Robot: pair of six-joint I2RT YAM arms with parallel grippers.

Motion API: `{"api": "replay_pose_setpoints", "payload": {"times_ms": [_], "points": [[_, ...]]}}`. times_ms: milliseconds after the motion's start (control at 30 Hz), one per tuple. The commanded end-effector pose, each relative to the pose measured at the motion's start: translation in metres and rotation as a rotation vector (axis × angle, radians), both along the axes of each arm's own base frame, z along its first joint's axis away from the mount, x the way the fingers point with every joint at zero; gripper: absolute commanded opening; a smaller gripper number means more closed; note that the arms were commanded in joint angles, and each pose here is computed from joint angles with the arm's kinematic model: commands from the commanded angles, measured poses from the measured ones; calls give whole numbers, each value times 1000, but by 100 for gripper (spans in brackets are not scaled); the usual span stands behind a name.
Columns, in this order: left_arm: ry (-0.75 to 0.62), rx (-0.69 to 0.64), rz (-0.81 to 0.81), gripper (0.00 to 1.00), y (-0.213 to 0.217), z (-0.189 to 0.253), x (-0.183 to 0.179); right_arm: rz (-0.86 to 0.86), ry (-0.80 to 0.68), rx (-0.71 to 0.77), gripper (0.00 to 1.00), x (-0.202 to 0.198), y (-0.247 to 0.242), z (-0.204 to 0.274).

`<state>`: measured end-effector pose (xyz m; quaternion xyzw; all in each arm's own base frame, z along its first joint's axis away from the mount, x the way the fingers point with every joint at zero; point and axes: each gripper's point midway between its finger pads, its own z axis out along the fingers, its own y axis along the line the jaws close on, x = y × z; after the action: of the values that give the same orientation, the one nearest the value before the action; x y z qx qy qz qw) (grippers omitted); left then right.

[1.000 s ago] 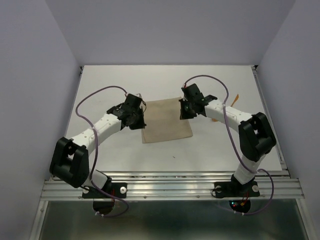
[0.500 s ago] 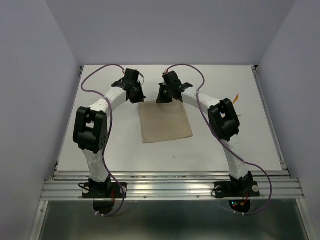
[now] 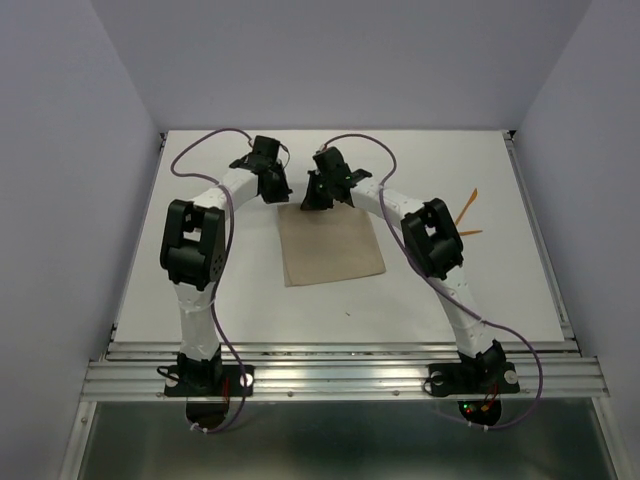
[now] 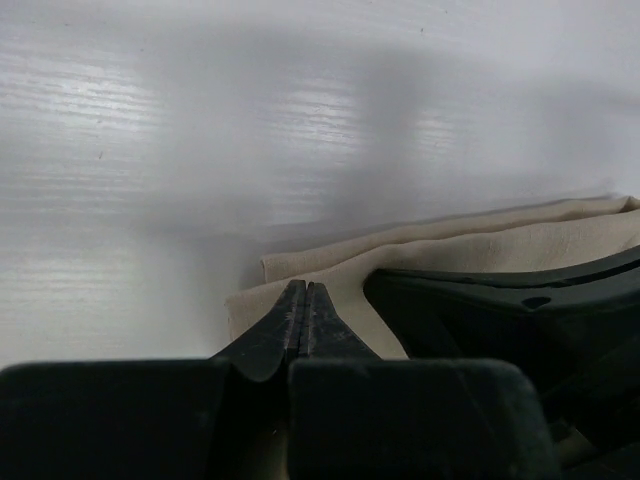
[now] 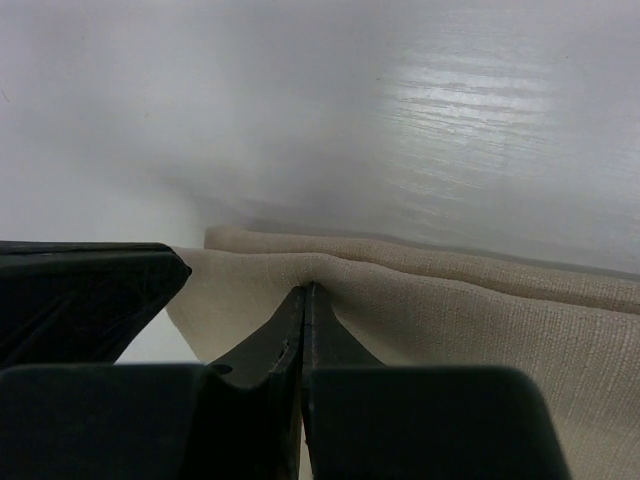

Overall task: Fold the napkin into a case and place the utensils inside
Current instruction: Smooth out the lower triangle-folded napkin at the center of the board.

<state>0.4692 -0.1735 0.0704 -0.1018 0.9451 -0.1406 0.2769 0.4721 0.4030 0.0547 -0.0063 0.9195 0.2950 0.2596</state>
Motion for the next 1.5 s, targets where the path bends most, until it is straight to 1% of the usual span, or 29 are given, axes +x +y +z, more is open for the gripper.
{"api": "replay_pose_setpoints", "payload": {"times_ms": [0,133,233,333,400,433,567,600,700,733,833,867,900,933,1033,1067,1133,1233,1367,1467], "points": [[-44,-6,-29,0,-4,9,15,-39,-23,3,1,11,6,-3],[-19,7,-36,0,-3,-2,12,-50,-9,-21,1,9,1,-15],[-11,19,-30,0,0,-3,10,-45,-25,-25,1,8,-1,-6],[-33,30,-11,0,4,10,9,-38,-50,-20,1,8,-2,9],[-69,28,10,0,9,29,10,-33,-73,-9,1,7,-3,25],[-102,20,19,0,12,46,9,-31,-81,-6,1,7,-3,29],[-133,0,75,0,27,69,3,-15,-116,14,1,4,2,50],[-110,2,101,0,37,63,-2,0,-125,17,1,0,8,53],[-74,-55,94,0,37,56,-10,8,-133,1,2,-5,14,52],[-59,-67,86,7,37,47,-13,3,-134,-11,3,-4,13,49],[-28,-82,78,19,35,31,-20,-9,-133,-32,4,-2,10,43],[-23,-93,69,26,33,29,-22,-19,-142,-37,3,2,9,45],[-25,-96,66,29,33,27,-21,-21,-135,-53,3,2,8,39],[-11,-95,65,38,33,20,-25,-25,-134,-60,3,3,7,37],[5,-107,50,51,30,12,-29,-33,-136,-80,3,6,5,36],[1,-121,39,59,27,11,-29,-36,-138,-88,3,6,3,36],[10,-132,29,68,25,5,-34,-36,-143,-89,3,5,2,38],[12,-142,21,69,23,-3,-34,-58,-168,-105,4,8,-4,46],[41,-143,27,65,22,-19,-32,-67,-187,-126,4,9,-9,51],[45,-153,34,61,20,-26,-28,-69,-174,-145,4,7,-12,41]]}}
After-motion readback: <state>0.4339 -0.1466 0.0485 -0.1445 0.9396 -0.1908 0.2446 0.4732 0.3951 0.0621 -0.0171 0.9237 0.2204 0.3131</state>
